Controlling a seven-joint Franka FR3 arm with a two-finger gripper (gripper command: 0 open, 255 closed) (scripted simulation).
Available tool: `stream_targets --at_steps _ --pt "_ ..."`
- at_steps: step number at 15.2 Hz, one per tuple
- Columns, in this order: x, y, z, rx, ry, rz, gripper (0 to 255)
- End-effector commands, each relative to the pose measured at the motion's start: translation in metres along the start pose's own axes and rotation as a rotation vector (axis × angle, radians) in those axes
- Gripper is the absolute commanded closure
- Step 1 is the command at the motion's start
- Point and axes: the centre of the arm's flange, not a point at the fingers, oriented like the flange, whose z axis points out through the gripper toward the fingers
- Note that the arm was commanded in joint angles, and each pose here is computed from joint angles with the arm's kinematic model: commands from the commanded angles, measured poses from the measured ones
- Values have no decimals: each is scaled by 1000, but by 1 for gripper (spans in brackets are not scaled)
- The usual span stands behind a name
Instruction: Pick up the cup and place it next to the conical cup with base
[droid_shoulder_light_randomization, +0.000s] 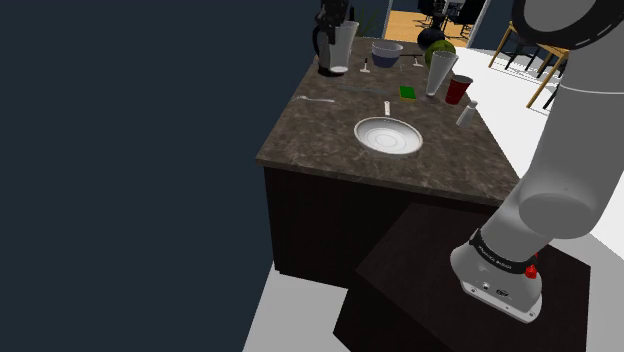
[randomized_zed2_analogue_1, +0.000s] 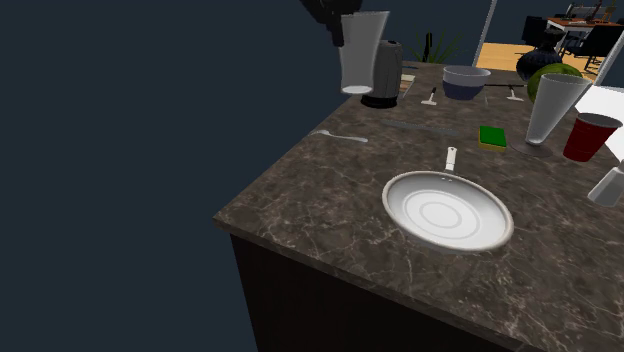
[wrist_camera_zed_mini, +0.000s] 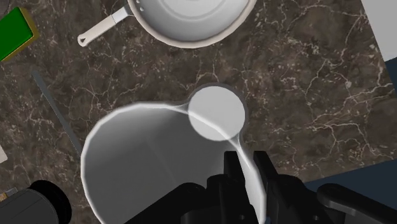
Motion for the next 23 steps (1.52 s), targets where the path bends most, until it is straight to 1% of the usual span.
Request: stream_targets --at_steps 1,6,7,23 --pt "0 3 -10 0 0 0 255" --pt "0 9 -36 0 0 0 255" --pt "0 10 -37 0 0 0 255" --pt "-109 185 8 0 0 0 255"
